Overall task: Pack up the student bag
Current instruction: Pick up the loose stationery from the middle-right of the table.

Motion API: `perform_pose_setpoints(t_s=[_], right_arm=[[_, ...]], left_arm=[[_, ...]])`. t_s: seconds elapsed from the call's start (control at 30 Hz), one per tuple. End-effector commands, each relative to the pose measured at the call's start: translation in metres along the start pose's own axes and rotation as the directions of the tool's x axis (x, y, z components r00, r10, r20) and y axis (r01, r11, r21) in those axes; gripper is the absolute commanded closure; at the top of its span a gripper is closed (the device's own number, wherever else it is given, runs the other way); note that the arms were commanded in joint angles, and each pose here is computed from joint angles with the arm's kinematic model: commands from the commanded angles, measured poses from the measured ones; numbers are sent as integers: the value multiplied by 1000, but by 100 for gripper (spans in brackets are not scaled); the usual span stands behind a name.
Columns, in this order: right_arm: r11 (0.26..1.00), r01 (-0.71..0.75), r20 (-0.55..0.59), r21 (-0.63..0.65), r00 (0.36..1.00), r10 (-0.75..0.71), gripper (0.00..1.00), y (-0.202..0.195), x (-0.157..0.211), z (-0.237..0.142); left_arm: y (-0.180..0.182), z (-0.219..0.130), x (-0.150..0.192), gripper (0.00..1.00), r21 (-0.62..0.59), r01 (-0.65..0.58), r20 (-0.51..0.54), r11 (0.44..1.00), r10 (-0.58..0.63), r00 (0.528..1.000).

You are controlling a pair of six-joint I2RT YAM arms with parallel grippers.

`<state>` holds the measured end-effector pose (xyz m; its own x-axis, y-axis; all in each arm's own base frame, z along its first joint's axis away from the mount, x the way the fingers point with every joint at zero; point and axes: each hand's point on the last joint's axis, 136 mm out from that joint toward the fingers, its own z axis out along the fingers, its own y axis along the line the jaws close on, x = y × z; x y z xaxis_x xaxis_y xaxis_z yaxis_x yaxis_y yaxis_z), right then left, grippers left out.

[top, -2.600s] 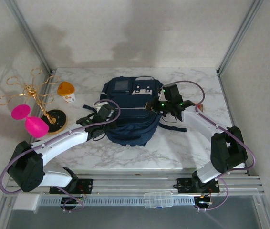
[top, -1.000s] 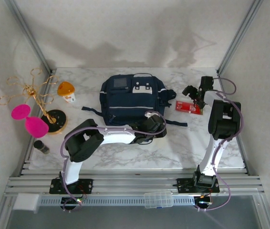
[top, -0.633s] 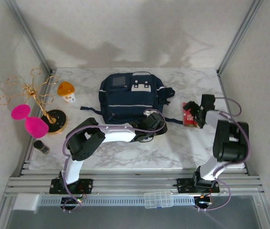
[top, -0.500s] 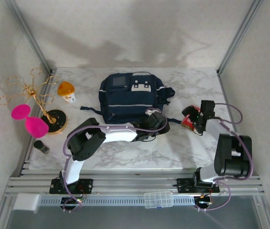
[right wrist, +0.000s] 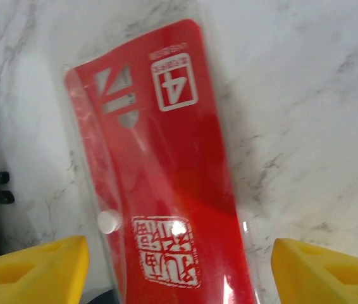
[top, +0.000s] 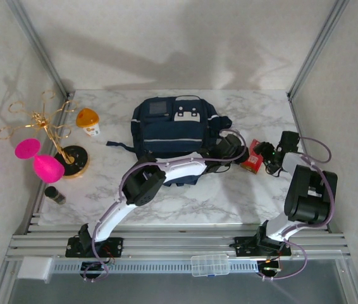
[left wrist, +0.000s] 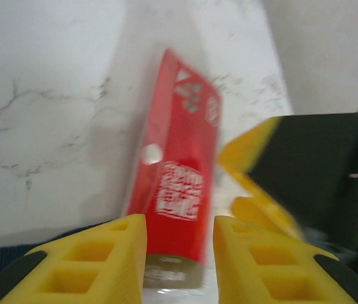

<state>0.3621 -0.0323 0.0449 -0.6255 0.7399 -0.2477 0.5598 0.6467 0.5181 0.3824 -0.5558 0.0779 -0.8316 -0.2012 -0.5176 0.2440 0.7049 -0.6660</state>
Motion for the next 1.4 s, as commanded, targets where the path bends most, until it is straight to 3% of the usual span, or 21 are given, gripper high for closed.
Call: perform_pose_setpoints(t_s=[0.0,0.2,0.53,0.7,0.8,1.07,1.3,1.37], right_arm=[[1000,19,-46,-10,999,-19,25,-1,10,0],[999,3,-117,-53,993,-9,28,-1,26,9],[970,39,-132,-240,989,-72,27,38,28,-12],[938,47,-152,-343,983,-105,28,57,33,-21],[942,61,-140,-331,984,-113,31,54,34,-23],[972,62,-139,-229,986,-95,69,31,35,-9],[971,93,-111,-221,987,-119,91,36,26,-16],[963,101,-101,-251,986,-130,97,43,24,-20]], left_arm=[[18,16,14,71,-32,-32,-68,999,30,997],[22,29,22,80,-7,-16,-93,1000,16,996],[62,33,56,99,-142,-10,-190,990,-17,982],[69,28,59,100,-150,1,-203,989,-32,979],[66,27,57,100,-137,13,-198,990,-40,979],[53,23,47,100,-107,19,-184,994,-38,982],[34,16,31,99,-72,12,-164,997,-24,986],[24,11,24,93,-49,3,-153,999,-10,988]])
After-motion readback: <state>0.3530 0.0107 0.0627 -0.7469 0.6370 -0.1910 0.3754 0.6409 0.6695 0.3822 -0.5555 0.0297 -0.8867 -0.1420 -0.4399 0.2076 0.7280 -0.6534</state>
